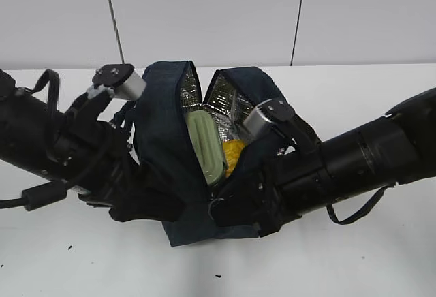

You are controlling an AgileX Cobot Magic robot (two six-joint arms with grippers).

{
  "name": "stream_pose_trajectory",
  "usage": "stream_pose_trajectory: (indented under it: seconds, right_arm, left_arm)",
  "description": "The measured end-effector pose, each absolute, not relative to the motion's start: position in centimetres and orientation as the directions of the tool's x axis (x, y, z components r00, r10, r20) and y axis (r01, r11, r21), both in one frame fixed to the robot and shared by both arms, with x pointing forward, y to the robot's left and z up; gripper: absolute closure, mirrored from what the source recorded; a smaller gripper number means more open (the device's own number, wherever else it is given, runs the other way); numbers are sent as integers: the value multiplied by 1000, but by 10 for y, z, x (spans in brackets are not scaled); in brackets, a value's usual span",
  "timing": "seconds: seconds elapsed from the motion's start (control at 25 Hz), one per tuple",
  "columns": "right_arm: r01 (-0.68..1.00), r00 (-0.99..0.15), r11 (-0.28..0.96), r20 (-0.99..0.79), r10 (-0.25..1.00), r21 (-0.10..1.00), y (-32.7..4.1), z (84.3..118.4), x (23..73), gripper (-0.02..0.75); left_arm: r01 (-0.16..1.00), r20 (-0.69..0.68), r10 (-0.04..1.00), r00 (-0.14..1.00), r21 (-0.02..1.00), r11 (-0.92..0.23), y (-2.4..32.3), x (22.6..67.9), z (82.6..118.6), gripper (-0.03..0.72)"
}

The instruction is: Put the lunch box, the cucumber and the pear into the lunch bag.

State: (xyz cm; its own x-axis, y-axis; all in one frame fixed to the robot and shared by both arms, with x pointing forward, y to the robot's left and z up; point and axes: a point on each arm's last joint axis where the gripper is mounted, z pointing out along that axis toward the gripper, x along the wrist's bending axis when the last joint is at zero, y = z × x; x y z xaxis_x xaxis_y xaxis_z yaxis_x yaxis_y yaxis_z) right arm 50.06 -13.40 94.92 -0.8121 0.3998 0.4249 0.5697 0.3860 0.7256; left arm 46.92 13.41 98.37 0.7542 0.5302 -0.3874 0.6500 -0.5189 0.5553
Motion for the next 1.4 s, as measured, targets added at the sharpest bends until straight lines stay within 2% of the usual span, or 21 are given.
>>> stream_pose_trajectory:
  seconds: [0.32, 0.68, 1.04, 1.24, 1.4]
  right_arm:
    - [534, -832, 374, 391, 394, 759, -136, 969, 496, 732]
    - [526, -836, 373, 384, 392, 764, -134, 989, 500, 732]
    - [514, -847, 376, 384, 369, 771, -130, 1005, 507, 732]
    - [516, -847, 378, 391, 361, 769, -129, 1011, 510, 732]
    - [508, -852, 384, 383, 358, 771, -128, 1013, 511, 732]
  left_arm:
    - [659, -361, 575, 734, 582, -476, 134, 476, 984, 287]
    - [661, -353, 588, 728, 590, -464, 134, 477, 984, 392]
    - [713, -410, 611, 677, 571, -407, 130, 482, 977, 414]
    - [750, -439, 624, 646, 520, -410, 128, 486, 959, 535]
    - [751, -439, 627, 644, 519, -408, 128, 486, 958, 645]
